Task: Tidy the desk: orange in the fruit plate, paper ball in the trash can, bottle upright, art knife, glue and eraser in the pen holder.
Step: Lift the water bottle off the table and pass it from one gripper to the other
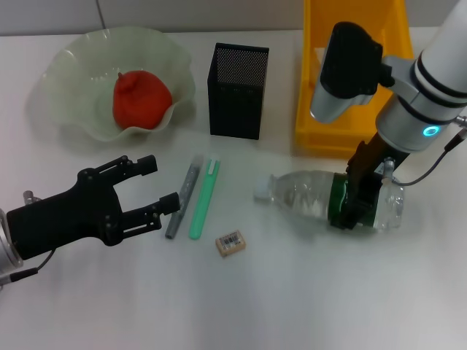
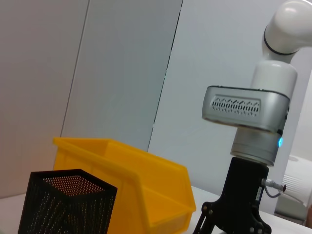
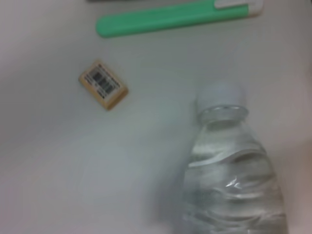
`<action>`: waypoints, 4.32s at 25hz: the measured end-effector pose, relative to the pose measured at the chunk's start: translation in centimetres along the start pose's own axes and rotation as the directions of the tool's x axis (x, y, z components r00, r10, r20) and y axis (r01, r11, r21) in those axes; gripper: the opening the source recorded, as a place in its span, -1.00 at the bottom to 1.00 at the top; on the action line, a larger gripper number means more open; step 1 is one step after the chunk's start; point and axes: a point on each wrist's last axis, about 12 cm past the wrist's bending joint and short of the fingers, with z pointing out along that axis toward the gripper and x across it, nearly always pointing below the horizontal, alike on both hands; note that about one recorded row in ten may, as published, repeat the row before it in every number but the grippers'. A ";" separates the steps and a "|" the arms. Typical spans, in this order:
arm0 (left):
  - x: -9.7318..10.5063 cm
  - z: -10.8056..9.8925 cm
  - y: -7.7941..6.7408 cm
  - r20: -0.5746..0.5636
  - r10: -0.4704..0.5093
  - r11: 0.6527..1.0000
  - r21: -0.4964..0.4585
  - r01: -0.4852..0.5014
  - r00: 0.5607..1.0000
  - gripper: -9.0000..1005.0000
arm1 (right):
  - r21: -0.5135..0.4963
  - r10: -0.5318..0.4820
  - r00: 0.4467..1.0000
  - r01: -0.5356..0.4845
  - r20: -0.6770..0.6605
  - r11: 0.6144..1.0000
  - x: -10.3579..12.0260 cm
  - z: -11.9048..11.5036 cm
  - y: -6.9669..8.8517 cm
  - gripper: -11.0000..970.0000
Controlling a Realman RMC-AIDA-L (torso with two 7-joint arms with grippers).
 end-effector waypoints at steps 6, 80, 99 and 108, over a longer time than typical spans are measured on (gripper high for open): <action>0.0 0.0 0.0 0.001 0.001 1.000 0.000 -0.001 1.000 0.60 | -0.002 0.009 1.000 -0.009 0.017 1.000 0.2 -0.4 0.0 0.60; -1.4 4.5 -0.5 0.345 -0.324 0.944 0.048 0.328 0.881 0.60 | -0.098 0.054 0.446 0.075 0.893 0.992 5.3 3.4 1.8 0.58; -1.5 5.1 -0.8 0.359 -0.296 0.954 0.056 0.296 0.885 0.60 | -0.162 0.107 0.432 0.094 0.895 0.982 4.0 4.3 2.5 0.57; -1.5 5.1 -0.8 0.367 -0.284 0.957 0.052 0.285 0.886 0.60 | -0.176 0.116 0.433 0.100 0.894 0.979 3.7 4.6 2.7 0.57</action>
